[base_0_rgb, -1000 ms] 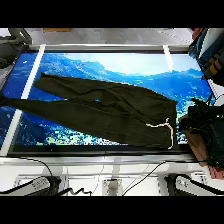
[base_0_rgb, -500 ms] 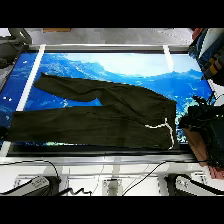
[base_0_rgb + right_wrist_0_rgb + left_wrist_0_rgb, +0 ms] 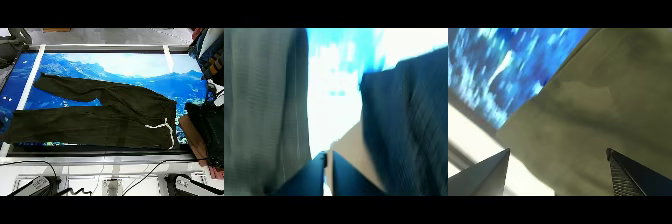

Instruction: Fold the clothes and pants, and hang the long-sleeved shirts on hangers.

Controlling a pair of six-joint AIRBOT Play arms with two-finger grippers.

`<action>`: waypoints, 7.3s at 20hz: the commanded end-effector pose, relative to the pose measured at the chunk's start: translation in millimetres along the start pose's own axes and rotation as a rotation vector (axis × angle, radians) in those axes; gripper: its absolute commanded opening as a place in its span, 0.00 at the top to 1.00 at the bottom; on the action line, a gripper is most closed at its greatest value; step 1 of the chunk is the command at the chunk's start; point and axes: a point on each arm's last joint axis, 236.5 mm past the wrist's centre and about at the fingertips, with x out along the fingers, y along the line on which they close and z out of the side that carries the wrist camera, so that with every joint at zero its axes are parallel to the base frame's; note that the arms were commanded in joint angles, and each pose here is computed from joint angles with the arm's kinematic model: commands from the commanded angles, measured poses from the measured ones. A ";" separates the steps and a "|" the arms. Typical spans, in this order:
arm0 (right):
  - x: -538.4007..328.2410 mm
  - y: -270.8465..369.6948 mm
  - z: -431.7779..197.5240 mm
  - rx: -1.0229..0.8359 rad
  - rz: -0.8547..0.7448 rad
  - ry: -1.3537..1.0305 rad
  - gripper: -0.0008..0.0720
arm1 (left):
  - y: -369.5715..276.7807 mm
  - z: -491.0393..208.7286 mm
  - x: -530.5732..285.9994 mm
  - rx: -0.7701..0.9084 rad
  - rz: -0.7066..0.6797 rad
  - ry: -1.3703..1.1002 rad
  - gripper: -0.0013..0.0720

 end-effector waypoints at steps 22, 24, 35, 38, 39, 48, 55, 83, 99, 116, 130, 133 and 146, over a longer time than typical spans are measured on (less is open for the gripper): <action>86.3 84.9 51.5 -0.066 0.447 0.078 0.96 | -205.4 70.8 -19.6 0.006 -0.427 -0.285 0.04; 73.5 83.8 79.1 -0.089 0.436 0.012 0.96 | -226.8 75.4 -8.2 -0.030 -0.466 -0.301 0.04; 66.0 44.2 141.9 -0.028 0.247 -0.175 0.96 | -261.8 45.5 95.8 -0.203 -0.436 -0.190 0.11; 65.6 40.7 148.7 -0.008 0.234 -0.202 0.96 | -266.2 47.8 111.9 -0.240 -0.426 -0.212 0.11; 65.6 40.6 148.7 -0.008 0.233 -0.202 0.96 | -273.3 48.2 116.2 -0.231 -0.430 -0.211 0.12; 66.3 45.6 136.9 -0.016 0.253 -0.152 0.96 | -353.3 56.4 167.3 -0.190 -0.496 -0.171 0.22; 66.4 46.7 134.3 -0.017 0.258 -0.141 0.96 | -365.5 63.2 177.8 -0.276 -0.518 -0.154 0.80; 67.2 46.7 123.4 -0.038 0.257 -0.097 0.96 | -252.2 32.1 73.5 0.491 -0.154 0.065 0.13; 67.5 46.1 123.2 -0.043 0.254 -0.097 0.96 | -193.8 18.1 96.4 0.036 -0.256 0.159 0.26; 67.5 46.2 123.3 -0.042 0.255 -0.097 0.96 | -223.8 44.3 126.5 -0.098 -0.350 0.050 0.94; 67.4 44.1 129.5 -0.035 0.246 -0.122 0.96 | -132.7 151.2 10.8 0.329 -0.085 -0.023 0.95; 67.5 45.4 126.0 -0.037 0.251 -0.108 0.96 | -127.3 107.7 50.3 0.440 -0.102 0.171 0.94; 64.4 51.5 136.9 0.001 0.280 -0.150 0.96 | -192.1 173.8 92.3 0.340 -0.132 -0.090 0.94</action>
